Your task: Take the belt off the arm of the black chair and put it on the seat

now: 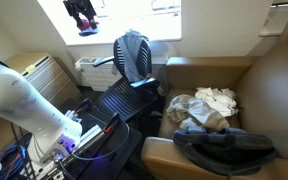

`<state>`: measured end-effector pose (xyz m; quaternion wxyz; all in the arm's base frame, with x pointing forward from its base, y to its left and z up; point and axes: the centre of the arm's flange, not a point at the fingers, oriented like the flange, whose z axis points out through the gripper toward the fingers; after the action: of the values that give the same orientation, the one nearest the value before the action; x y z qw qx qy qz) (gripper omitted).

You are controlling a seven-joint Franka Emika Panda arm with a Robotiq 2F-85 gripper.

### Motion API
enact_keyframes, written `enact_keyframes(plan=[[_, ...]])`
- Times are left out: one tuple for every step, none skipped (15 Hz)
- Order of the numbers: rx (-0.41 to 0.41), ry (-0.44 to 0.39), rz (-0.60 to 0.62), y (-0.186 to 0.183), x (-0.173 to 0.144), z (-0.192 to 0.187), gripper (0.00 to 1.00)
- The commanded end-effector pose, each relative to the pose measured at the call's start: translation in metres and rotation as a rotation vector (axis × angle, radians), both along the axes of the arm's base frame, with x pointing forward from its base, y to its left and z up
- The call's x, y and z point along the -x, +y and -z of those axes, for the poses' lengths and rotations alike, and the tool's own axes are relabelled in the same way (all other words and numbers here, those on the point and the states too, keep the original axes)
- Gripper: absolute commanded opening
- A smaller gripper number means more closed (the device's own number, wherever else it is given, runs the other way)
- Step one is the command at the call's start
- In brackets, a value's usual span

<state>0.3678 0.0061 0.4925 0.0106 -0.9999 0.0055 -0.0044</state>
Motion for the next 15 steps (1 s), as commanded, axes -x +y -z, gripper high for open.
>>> enact_keyframes(plan=[[0.000, 0.000, 0.000, 0.000, 0.000, 0.000, 1.00], [0.000, 0.000, 0.000, 0.000, 0.000, 0.000, 1.00], [0.000, 0.000, 0.000, 0.000, 0.000, 0.000, 1.00], [0.000, 0.000, 0.000, 0.000, 0.000, 0.000, 1.00], [0.000, 0.000, 0.000, 0.000, 0.000, 0.000, 1.00], [0.000, 0.000, 0.000, 0.000, 0.000, 0.000, 1.00], [0.000, 0.000, 0.000, 0.000, 0.000, 0.000, 1.00], [0.000, 0.000, 0.000, 0.000, 0.000, 0.000, 1.00], [0.000, 0.000, 0.000, 0.000, 0.000, 0.000, 1.00], [0.001, -0.003, 0.074, -0.014, 0.024, 0.015, 1.00], [-0.017, 0.022, 0.137, -0.021, 0.032, 0.036, 1.00], [-0.026, 0.118, 0.167, -0.020, 0.026, 0.078, 1.00], [-0.072, 0.164, 0.172, -0.016, 0.028, 0.096, 1.00], [-0.131, 0.204, 0.144, -0.010, 0.033, 0.119, 1.00], [-0.189, 0.235, 0.134, -0.002, 0.038, 0.143, 1.00]])
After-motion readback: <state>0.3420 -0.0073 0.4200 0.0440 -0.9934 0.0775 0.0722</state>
